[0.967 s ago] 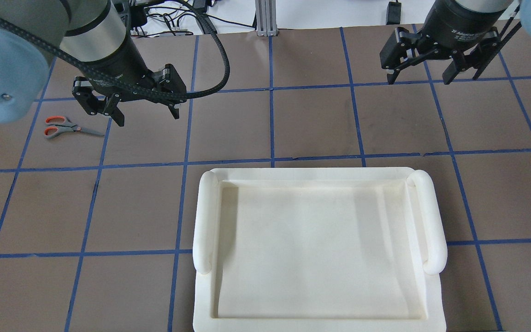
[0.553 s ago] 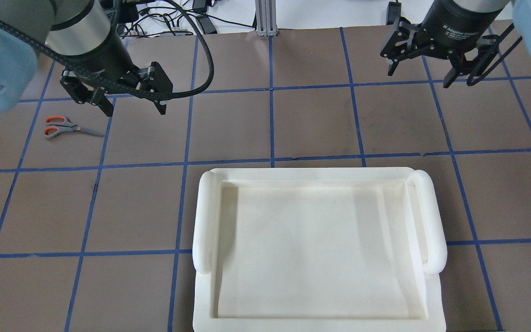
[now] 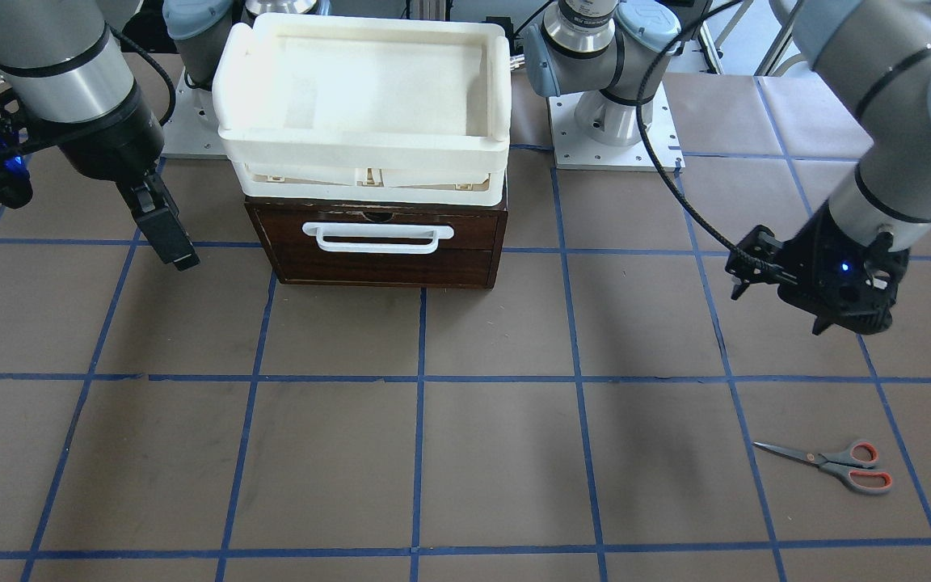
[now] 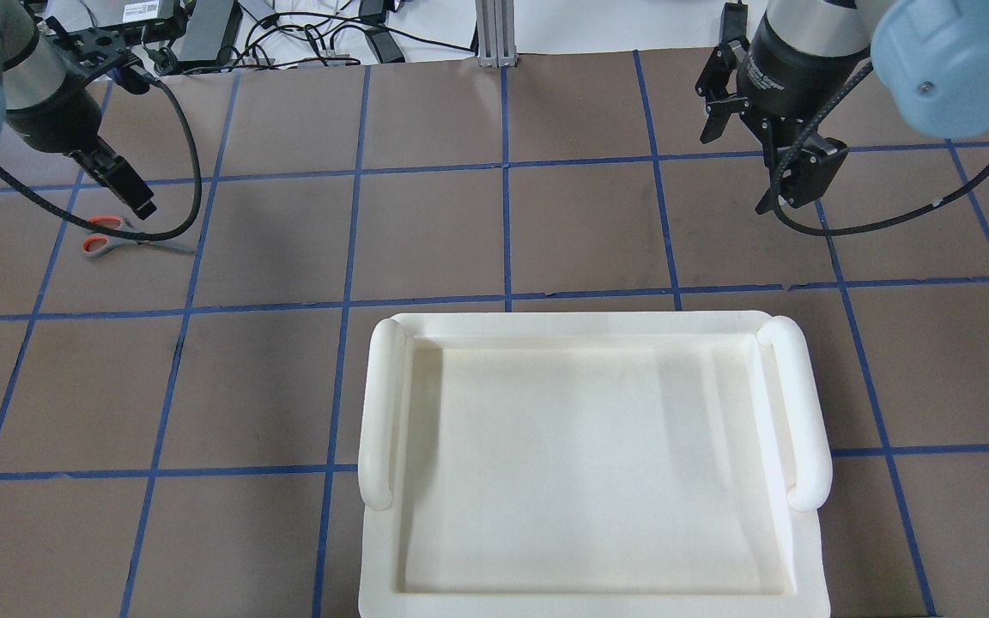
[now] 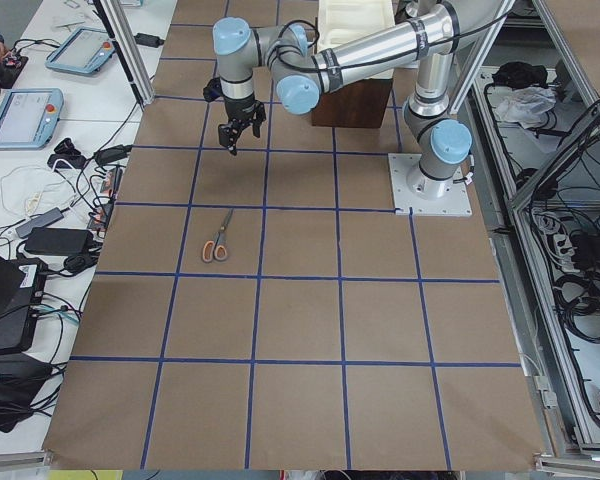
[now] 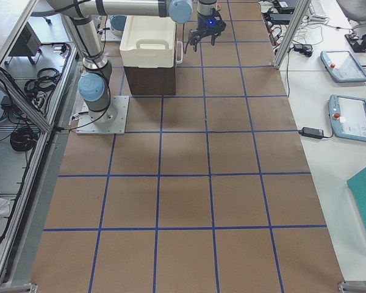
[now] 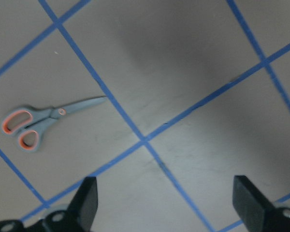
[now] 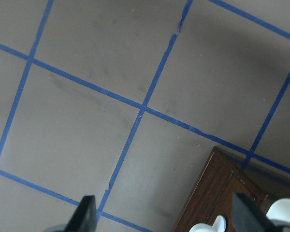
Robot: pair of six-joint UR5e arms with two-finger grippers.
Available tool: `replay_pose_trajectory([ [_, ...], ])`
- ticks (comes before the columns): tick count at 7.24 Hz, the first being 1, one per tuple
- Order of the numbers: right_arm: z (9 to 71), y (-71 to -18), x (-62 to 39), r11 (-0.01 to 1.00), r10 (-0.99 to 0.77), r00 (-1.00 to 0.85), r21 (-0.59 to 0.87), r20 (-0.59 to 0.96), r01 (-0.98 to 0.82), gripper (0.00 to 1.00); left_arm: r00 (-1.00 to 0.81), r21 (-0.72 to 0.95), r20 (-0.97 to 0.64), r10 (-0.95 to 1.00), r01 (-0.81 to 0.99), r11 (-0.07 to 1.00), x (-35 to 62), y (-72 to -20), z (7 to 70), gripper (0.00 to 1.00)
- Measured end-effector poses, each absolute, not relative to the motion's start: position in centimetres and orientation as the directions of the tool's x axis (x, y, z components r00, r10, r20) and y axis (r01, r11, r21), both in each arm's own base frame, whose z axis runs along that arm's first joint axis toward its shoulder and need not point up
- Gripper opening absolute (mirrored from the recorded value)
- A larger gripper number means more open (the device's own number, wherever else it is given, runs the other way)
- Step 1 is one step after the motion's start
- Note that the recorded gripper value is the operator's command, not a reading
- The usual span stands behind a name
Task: Place scissors in drawer with both arms
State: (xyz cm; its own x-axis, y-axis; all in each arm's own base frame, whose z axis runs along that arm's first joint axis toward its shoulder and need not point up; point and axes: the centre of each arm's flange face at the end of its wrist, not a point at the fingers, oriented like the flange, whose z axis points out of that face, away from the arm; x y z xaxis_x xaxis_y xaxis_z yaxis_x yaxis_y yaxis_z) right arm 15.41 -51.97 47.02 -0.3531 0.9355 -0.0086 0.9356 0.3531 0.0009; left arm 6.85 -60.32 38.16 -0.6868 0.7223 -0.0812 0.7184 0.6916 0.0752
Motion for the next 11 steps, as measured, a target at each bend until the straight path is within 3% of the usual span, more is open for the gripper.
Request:
replay_pose_trajectory([
  [2, 44.1, -52.6, 19.4, 0.245, 0.969, -0.242, -0.078, 0.043, 0.966, 1.0, -0.398, 0.113, -0.065, 0.915, 0.908, 0.403, 12.5, -63.0, 33.0, 1.0],
  [5, 39.9, -53.0, 24.2, 0.117, 0.991, -0.107, -0.129, 0.085, 0.985, 1.0, -0.008, 0.037, -0.131, 0.991, 0.999, 0.013, 16.4, -66.4, 25.9, 1.0],
  [8, 37.0, -53.2, 28.1, 0.034, 0.994, -0.032, -0.016, 0.109, 0.999, 1.0, 0.113, 0.025, -0.181, 0.977, 0.994, -0.11, 17.1, -67.5, 23.6, 1.0],
  [11, 34.5, -52.8, 31.1, 0.004, 0.989, -0.006, 0.01, 0.149, 1.0, 1.0, 0.115, 0.014, -0.153, 0.982, 0.993, -0.114, 18.7, -66.9, 22.3, 1.0],
])
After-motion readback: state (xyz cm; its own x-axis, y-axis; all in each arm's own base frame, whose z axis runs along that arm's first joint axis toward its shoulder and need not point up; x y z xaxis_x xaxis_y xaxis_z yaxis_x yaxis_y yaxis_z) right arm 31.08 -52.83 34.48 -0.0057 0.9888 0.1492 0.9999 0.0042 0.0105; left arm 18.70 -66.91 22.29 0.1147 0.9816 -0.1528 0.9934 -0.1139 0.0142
